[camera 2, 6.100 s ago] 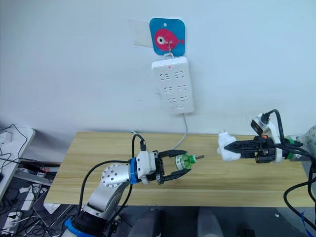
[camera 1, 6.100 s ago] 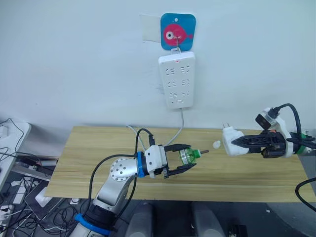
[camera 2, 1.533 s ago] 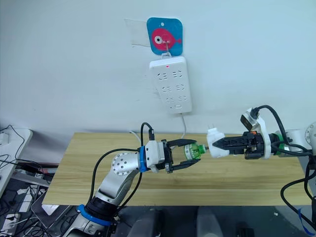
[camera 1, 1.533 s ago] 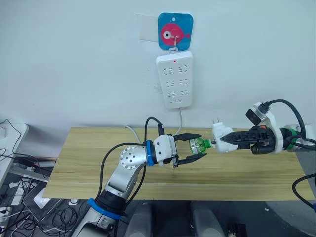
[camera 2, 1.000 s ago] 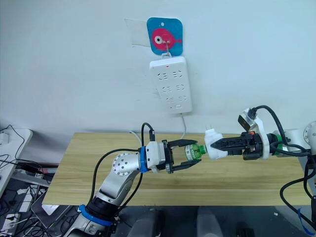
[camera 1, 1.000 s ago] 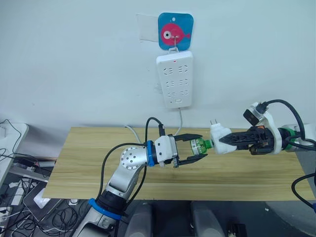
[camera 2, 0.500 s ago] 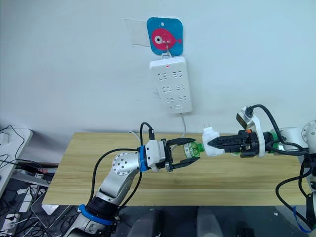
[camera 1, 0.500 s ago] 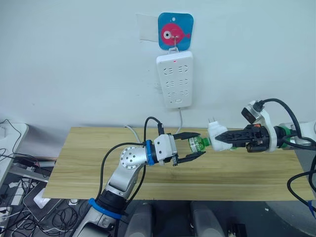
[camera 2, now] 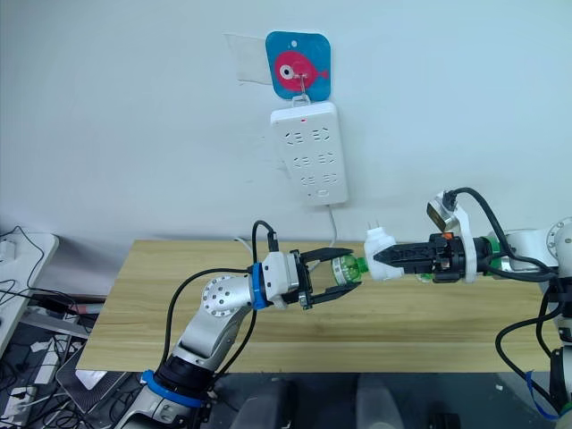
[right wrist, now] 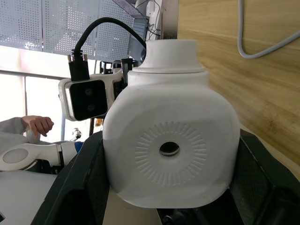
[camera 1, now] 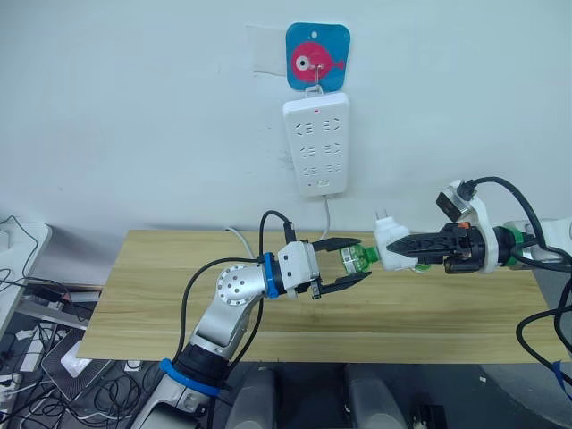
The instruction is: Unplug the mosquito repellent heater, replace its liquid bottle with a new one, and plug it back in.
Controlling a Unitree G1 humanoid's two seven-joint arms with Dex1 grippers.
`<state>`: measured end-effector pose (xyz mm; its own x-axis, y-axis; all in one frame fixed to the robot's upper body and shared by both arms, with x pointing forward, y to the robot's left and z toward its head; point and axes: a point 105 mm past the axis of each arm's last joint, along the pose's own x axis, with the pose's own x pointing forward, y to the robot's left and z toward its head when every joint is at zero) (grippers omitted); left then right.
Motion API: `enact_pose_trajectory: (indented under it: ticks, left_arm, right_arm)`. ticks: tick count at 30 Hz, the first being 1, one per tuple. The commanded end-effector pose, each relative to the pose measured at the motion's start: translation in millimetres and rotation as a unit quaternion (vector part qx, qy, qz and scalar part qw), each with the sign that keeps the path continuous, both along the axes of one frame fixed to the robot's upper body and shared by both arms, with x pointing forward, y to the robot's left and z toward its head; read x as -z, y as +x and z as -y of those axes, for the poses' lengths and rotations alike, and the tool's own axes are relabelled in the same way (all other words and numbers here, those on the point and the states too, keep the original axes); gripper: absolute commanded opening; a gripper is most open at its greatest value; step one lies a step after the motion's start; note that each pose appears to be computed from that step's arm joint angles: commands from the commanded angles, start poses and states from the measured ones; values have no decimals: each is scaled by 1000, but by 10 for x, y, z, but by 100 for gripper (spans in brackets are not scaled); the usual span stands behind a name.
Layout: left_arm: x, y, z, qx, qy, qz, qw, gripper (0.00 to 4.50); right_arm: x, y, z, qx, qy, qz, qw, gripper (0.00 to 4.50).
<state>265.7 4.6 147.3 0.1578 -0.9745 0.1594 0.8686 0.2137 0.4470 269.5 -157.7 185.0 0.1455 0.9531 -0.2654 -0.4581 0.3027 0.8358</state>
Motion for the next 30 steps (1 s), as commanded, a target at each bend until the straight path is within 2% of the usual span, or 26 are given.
enact_pose_trajectory:
  ticks: [1,15,23,30]
  left_arm:
    - [-149,-88,134,29,-19,27,999,226]
    - [-167,-93,141,34,-23,27,999,226]
    - [-176,-62,155,35,-21,31,999,226]
    - [-154,-94,160,37,-21,32,999,226]
  right_arm:
    - [-83,-67,-90,-28,18,14,999,297]
    - [-145,-260,-244,-85,51,-2,995,297]
    - [-168,-263,-232,-85,53,-10,995,297]
    - [-83,-234,-286,-70,39,3,997,297]
